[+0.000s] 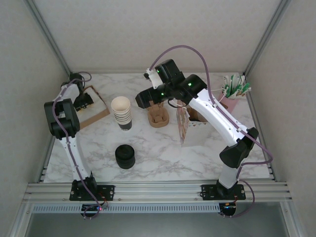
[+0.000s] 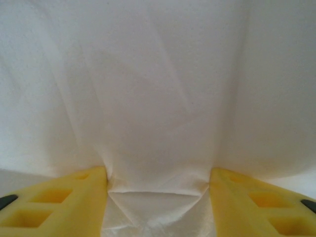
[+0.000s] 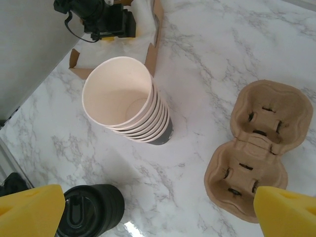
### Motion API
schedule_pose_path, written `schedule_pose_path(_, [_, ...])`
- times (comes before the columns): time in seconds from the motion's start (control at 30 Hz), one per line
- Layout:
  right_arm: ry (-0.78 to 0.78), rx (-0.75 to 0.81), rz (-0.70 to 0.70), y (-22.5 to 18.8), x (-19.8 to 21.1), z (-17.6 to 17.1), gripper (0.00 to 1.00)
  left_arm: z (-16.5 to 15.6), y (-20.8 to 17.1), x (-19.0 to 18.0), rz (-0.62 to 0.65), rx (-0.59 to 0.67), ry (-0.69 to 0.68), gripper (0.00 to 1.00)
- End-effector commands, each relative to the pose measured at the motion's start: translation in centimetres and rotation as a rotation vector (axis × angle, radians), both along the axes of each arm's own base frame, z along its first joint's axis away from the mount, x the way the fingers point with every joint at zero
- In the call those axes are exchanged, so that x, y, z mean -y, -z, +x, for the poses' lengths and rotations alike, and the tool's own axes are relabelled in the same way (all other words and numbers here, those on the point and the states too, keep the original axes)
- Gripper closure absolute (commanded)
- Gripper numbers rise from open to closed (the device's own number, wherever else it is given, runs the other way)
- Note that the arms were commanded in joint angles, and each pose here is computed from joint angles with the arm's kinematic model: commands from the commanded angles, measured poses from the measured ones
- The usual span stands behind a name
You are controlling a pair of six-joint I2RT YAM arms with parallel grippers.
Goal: Pack the takeout coffee
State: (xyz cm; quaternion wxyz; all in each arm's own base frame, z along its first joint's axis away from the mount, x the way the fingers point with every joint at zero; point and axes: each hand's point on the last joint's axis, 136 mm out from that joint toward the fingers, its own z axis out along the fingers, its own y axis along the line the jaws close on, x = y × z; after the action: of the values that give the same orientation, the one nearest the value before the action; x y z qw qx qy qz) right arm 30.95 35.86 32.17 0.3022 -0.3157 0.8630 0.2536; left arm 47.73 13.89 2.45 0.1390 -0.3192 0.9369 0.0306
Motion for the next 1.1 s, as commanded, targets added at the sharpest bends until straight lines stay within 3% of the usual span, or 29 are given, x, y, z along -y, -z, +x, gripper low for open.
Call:
schedule_pose_path(0.0, [-0.021, -0.011, 0.039, -0.9, -0.8, -0.3, 0.01, -2.0, 2.1, 2.1, -0.092, -0.082, 0.045, 0.46])
schedule_pose_path(0.2, [-0.039, -0.028, 0.053, -1.1, -1.1, -0.8, 0.01, -1.3, 0.4, 1.7, -0.075, -0.046, 0.050, 0.50])
schedule_pose_path(0.4, [-0.038, -0.032, 0.055, -1.1, -1.1, -0.9, 0.01, -0.9, -0.7, 1.7, -0.069, -0.025, 0.057, 0.61])
schedule_pose_path(1.07, [-0.045, -0.040, 0.056, -1.0, -1.1, -1.3, 0.01, -0.9, -3.3, 1.3, -0.038, 0.007, 0.058, 0.67])
